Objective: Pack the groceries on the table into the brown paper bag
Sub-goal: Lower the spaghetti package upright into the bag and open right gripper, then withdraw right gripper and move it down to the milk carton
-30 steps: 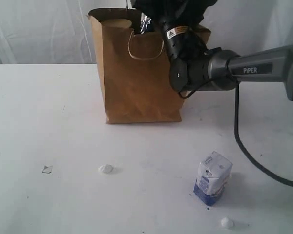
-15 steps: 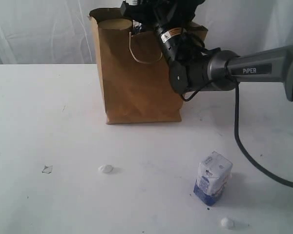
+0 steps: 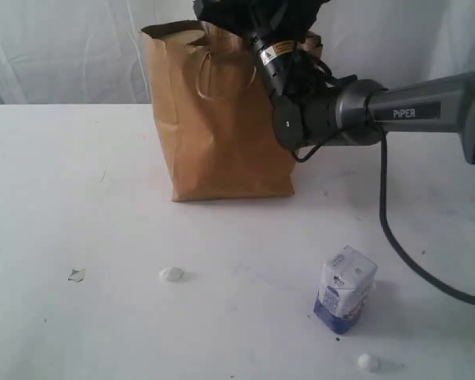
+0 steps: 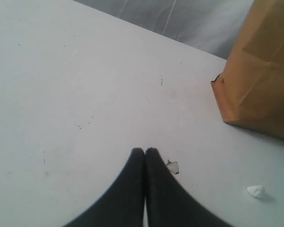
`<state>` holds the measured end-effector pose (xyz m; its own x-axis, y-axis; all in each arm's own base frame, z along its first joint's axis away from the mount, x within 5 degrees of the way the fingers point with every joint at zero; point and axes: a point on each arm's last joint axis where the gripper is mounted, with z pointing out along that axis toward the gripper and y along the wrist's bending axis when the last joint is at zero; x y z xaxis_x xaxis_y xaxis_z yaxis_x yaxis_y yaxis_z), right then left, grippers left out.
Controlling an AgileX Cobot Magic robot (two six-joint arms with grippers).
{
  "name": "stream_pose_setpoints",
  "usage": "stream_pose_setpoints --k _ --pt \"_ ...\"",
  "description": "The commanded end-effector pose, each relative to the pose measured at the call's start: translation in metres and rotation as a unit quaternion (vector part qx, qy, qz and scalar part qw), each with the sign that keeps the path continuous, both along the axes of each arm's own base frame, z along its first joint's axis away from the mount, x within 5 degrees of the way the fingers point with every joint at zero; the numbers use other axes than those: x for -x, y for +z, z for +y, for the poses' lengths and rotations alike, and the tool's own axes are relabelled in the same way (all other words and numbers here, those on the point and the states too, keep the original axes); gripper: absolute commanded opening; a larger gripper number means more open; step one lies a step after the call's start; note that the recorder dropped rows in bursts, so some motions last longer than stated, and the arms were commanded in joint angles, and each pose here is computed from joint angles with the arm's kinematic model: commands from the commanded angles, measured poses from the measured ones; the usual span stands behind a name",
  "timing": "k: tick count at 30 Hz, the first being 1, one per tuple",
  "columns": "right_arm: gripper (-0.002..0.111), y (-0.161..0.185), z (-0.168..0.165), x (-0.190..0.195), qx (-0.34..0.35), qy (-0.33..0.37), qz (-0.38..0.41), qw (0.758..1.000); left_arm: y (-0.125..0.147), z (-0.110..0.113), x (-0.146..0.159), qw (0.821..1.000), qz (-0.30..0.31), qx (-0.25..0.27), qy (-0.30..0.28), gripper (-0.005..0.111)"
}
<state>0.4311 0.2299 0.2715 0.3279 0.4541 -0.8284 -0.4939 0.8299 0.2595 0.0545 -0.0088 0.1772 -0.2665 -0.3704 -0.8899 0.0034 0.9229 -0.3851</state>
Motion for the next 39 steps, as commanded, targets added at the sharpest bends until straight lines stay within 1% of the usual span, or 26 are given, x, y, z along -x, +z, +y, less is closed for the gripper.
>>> stream_pose_setpoints --k 1,5,9,13,15,17,20,24,25,27,29,31,33,35,39 --pt "0.043 0.007 0.001 0.003 -0.007 0.005 -0.021 1.000 -0.001 0.000 0.000 1.000 0.000 0.006 0.001 0.000" --pt "0.043 0.008 0.000 0.004 -0.013 0.005 -0.031 0.999 -0.001 0.000 0.000 1.000 0.000 0.006 0.001 0.000" --pt "0.043 0.015 0.000 0.009 -0.023 0.017 -0.073 0.997 -0.001 0.000 0.000 1.000 0.000 0.006 0.001 0.000" --pt "0.043 0.017 0.009 0.016 0.021 0.056 -0.098 0.993 -0.001 0.000 0.000 1.000 0.000 0.006 0.001 0.000" --pt "0.043 0.019 0.011 0.021 0.045 0.060 -0.111 0.991 -0.001 0.000 0.000 1.000 0.000 0.006 0.001 0.000" --pt "0.043 0.022 0.009 0.024 0.045 0.061 -0.112 0.991 -0.001 0.000 0.000 1.000 0.000 0.006 0.001 0.000" --pt "0.043 0.032 0.004 0.029 0.044 0.050 -0.118 0.991 -0.001 0.000 0.000 1.000 0.000 0.006 0.001 0.000" --pt "0.043 0.062 -0.002 0.042 0.097 -0.006 -0.182 0.978 -0.001 0.000 0.000 1.000 0.000 0.006 0.001 0.000" --pt "0.043 0.069 -0.003 0.044 0.116 -0.017 -0.179 0.977 -0.001 0.000 0.000 1.000 0.000 0.006 0.001 0.000" --pt "0.043 0.074 -0.005 0.045 0.194 -0.042 -0.147 0.969 -0.001 0.000 0.000 1.000 0.000 0.006 0.001 0.000" --pt "0.043 0.076 -0.008 0.049 0.319 -0.069 -0.103 0.939 -0.001 0.000 0.000 1.000 0.000 0.006 0.001 0.000" --pt "0.043 0.081 -0.015 0.057 0.397 -0.068 -0.047 0.914 -0.001 0.000 0.000 1.000 0.000 0.006 0.001 0.000" --pt "0.043 0.090 -0.024 0.069 0.440 -0.043 0.029 0.897 -0.001 0.000 0.000 1.000 0.000 0.006 0.001 0.000" --pt "0.043 0.106 -0.038 0.086 0.462 -0.027 0.084 0.883 -0.001 0.000 0.000 1.000 0.000 0.006 0.001 0.000" --pt "0.043 0.127 -0.064 0.113 0.502 -0.019 0.144 0.852 -0.001 0.000 0.000 1.000 0.000 0.006 0.001 0.000"
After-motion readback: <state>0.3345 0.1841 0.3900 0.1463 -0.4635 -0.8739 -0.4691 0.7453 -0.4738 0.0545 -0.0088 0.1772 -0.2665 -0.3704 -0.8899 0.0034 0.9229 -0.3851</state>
